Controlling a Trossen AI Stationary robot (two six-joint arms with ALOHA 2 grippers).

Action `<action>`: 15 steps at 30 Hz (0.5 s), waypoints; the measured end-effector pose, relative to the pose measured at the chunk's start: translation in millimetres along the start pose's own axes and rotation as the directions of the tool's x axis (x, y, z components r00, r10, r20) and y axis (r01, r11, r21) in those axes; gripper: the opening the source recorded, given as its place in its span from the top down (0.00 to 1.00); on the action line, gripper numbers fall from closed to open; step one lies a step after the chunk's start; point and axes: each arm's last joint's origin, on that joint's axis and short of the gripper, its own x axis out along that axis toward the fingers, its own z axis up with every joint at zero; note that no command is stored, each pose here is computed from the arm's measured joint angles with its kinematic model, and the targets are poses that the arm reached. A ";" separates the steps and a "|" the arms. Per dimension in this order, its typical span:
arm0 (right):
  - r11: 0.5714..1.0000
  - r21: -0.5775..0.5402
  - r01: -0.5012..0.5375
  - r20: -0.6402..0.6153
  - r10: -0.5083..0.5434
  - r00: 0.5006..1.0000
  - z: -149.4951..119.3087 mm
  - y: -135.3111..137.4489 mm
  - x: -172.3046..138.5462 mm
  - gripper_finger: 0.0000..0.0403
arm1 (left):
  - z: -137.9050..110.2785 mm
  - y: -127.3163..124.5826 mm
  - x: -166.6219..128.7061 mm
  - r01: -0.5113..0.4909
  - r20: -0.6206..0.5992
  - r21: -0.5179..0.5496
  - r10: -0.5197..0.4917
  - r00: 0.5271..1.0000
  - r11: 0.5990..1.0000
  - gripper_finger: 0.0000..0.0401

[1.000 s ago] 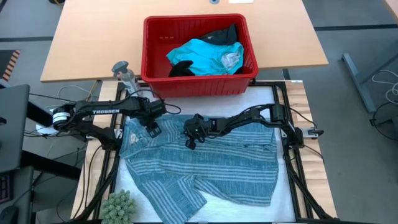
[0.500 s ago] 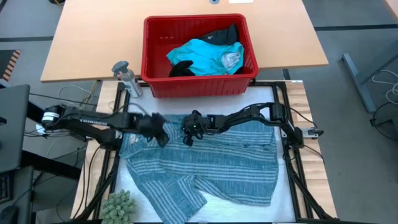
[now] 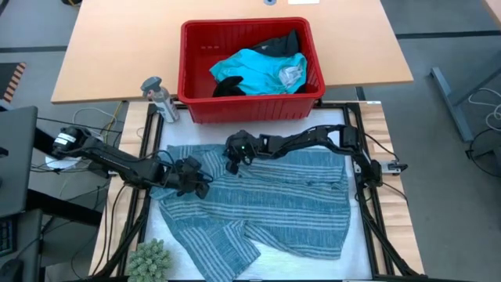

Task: Fold Laundry from Bin
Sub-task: Fold the patterned blue shirt

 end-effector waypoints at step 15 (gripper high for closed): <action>1.000 -0.008 -0.026 0.013 0.026 1.000 0.9 0.9 0.6 0.43 | -9.0 -5.9 -6.2 0.007 0.046 0.017 -0.008 0.999 1.000 0.59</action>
